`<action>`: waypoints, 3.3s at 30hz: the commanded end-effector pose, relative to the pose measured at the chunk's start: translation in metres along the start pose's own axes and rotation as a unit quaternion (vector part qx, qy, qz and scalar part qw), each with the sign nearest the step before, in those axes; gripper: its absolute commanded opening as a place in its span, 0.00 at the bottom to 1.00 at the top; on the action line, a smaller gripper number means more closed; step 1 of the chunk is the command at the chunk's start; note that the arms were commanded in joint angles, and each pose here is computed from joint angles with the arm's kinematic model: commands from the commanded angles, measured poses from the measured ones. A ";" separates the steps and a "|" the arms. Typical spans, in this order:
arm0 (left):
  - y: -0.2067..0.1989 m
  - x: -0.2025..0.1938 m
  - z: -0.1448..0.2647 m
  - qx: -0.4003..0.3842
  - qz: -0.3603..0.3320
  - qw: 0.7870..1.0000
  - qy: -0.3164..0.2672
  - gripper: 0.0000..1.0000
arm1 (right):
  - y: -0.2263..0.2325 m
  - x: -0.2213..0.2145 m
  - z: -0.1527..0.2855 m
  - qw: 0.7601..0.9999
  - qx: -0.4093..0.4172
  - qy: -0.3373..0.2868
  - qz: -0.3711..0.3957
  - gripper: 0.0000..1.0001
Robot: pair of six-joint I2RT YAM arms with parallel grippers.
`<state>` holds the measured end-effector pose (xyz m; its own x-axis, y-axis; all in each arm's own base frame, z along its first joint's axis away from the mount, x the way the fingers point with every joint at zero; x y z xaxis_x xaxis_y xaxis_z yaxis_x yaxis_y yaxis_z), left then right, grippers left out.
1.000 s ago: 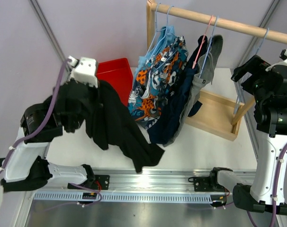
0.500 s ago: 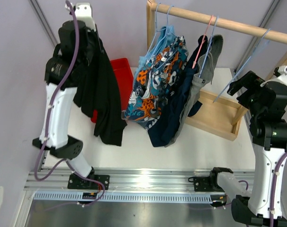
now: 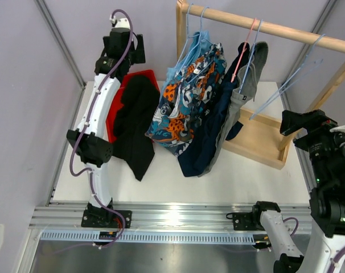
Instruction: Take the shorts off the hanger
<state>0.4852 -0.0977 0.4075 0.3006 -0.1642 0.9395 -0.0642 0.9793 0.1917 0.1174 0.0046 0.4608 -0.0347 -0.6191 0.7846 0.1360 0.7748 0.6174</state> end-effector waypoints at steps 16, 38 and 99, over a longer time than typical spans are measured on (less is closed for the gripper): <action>0.038 -0.081 0.189 -0.040 0.061 0.997 -0.027 0.99 | 0.104 0.031 -0.100 0.973 0.214 0.082 -0.010 0.94; 0.026 -0.182 0.220 -0.110 0.064 0.992 0.019 0.99 | 0.105 -0.031 -0.153 0.982 0.144 0.120 0.012 0.52; -0.285 -0.038 0.432 -0.670 -0.027 0.714 -0.200 0.99 | 0.117 0.056 -0.052 0.984 0.171 -0.002 -0.041 0.00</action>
<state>0.0884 -0.4160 0.3982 -0.0150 -0.1090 0.9939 0.9774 0.2082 0.0375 0.1976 0.0534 0.5474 0.0490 -0.6477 0.7604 -0.0983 0.7544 0.6490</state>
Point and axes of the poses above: each gripper's point midway between its finger pads, its own z axis back along the fingers, its own y axis along the line the jaws close on, x = y × z, the point moved 7 cm from there along z, back along the fingers, and after that the axes turned 11 degrees about -z, right-handed, at the moved point
